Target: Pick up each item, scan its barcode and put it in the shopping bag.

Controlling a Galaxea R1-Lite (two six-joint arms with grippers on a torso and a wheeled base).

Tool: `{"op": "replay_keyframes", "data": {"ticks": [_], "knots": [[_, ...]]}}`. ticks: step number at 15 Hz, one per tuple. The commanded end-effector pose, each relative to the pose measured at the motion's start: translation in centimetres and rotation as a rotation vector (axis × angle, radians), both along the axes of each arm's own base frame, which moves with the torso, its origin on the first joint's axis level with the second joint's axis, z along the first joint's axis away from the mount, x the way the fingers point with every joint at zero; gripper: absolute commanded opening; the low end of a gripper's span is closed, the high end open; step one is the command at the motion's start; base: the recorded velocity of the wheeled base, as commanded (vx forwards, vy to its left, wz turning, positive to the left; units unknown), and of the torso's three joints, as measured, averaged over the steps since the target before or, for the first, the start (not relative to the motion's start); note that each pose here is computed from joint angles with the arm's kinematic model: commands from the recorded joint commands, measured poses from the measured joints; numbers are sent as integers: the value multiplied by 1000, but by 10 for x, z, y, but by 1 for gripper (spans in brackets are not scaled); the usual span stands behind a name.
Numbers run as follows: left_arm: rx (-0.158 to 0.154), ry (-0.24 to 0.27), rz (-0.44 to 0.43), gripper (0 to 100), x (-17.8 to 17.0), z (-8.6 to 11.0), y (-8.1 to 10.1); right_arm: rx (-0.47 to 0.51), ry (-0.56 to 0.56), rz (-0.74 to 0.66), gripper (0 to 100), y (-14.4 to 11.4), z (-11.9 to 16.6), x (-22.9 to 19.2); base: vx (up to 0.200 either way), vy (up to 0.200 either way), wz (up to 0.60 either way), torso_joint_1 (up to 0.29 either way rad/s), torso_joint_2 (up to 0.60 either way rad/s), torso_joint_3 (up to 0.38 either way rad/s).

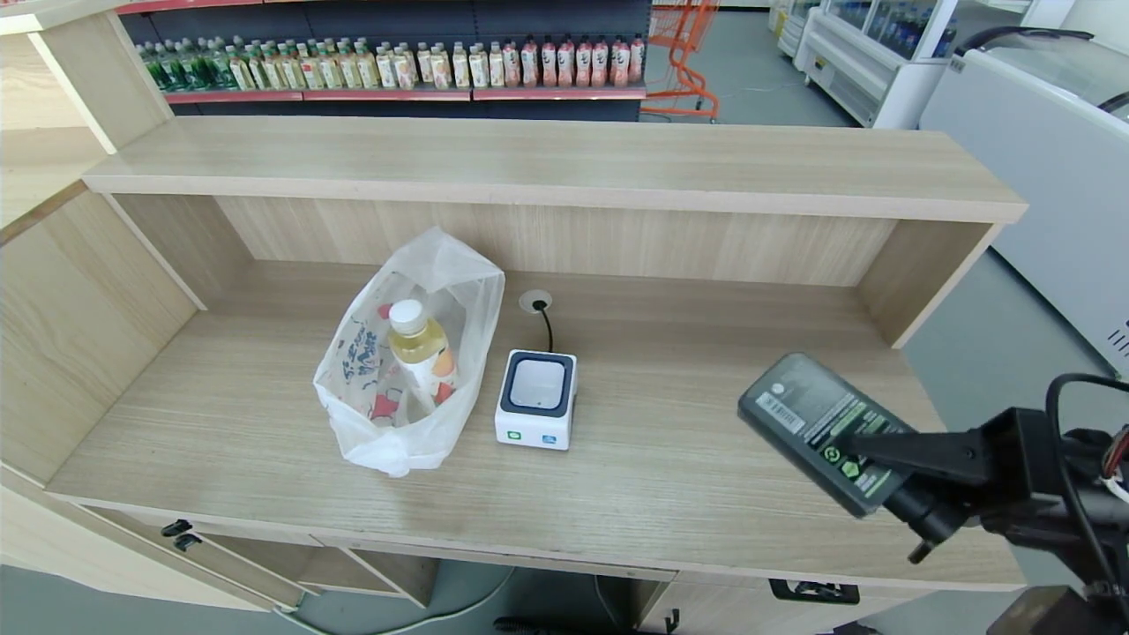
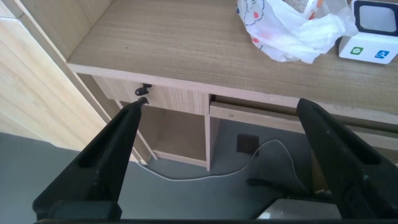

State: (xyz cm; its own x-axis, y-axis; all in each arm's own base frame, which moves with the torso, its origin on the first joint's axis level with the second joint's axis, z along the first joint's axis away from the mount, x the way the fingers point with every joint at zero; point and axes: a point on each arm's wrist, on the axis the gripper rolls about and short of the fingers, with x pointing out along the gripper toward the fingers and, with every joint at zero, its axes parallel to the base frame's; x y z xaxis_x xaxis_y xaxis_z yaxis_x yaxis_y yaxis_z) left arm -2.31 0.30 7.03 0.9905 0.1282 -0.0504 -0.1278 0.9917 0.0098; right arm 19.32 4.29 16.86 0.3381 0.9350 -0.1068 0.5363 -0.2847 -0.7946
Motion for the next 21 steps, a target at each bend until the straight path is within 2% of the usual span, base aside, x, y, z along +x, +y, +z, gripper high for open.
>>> {"op": "replay_keyframes", "data": {"ticks": [1,5,9,19,21], "knots": [[0,0,0,100,0,0,0,-15,-122,212,0,24,1,-18,0,0,0,0,0,0],[0,0,0,100,0,0,0,1,-120,375,0,26,-6,-25,0,0,0,0,0,0],[0,0,0,100,0,0,0,-10,-189,386,0,25,-7,-29,0,0,0,0,0,0],[0,0,0,100,0,0,0,-11,-182,386,0,26,-8,-27,0,0,0,0,0,0],[0,-2,0,100,0,0,0,-2,-165,379,0,26,-1,-25,0,0,0,0,0,0]]}}
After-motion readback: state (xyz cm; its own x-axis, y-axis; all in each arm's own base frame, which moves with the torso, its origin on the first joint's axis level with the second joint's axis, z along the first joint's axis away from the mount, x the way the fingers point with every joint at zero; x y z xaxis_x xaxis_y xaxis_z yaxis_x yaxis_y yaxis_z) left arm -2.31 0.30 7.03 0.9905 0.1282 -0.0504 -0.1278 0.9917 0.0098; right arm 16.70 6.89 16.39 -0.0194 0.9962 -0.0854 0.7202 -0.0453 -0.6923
